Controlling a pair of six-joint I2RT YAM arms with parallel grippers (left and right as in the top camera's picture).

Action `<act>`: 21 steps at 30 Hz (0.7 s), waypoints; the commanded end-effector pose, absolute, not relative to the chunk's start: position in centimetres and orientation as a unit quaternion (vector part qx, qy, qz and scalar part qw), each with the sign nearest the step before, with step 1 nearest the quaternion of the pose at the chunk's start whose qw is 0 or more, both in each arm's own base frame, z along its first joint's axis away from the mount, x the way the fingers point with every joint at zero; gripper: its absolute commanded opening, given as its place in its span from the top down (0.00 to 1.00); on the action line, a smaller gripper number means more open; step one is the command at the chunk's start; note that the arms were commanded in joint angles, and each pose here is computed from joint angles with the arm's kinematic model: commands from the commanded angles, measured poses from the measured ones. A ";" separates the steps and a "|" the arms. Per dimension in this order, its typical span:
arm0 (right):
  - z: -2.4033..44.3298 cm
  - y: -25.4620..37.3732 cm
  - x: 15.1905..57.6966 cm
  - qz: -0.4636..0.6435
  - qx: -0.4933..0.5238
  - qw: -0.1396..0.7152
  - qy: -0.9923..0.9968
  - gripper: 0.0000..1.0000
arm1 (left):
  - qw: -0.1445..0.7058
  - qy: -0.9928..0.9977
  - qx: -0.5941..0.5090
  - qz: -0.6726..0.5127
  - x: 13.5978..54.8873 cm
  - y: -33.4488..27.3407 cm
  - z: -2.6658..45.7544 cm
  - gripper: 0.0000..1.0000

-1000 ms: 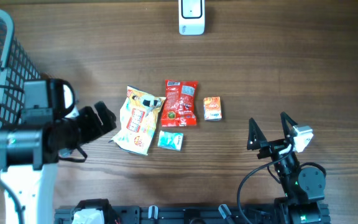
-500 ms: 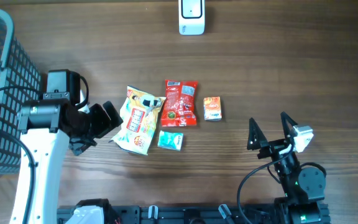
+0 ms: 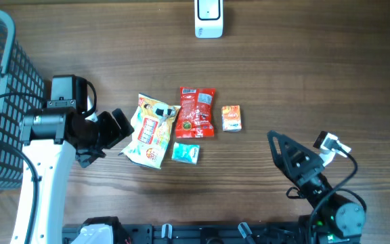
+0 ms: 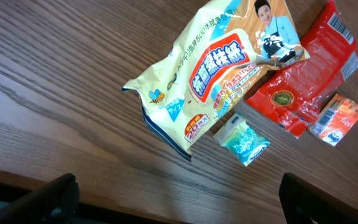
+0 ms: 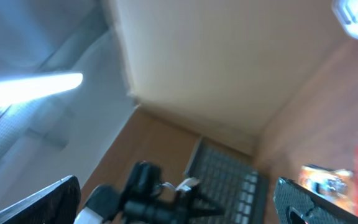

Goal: Scan the item barcode
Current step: 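Move the right gripper toward the small orange box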

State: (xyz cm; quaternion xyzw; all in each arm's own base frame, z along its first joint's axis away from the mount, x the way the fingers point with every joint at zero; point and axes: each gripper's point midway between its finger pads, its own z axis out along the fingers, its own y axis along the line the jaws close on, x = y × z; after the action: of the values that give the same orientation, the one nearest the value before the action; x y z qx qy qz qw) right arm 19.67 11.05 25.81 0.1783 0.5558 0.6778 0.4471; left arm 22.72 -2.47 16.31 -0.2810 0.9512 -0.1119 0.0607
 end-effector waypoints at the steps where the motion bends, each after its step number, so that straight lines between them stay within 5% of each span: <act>1: 27.1 11.8 18.9 0.655 0.124 0.471 0.578 0.00 | 0.053 0.950 -0.286 -0.117 22.6 -2.7 16.1 0.00; 9: 27.5 13.1 22.7 0.486 0.029 0.466 0.739 0.00 | 0.053 0.950 -0.286 -0.117 22.6 -2.7 16.1 0.00; 17: 24.9 13.5 27.8 0.350 -0.018 0.240 0.905 0.00 | 0.053 0.950 -0.286 -0.117 22.6 -2.7 16.1 0.00; 21: 18.7 12.5 31.4 0.297 0.027 0.158 0.941 0.00 | 0.053 0.950 -0.286 -0.117 22.6 -2.7 16.1 0.00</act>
State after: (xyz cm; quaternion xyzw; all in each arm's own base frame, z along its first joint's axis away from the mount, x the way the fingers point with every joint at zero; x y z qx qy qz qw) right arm 29.51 13.46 22.89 0.0342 0.9168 0.3480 0.1931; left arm 22.69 -2.48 16.23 -0.2828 0.9508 -0.1119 0.0593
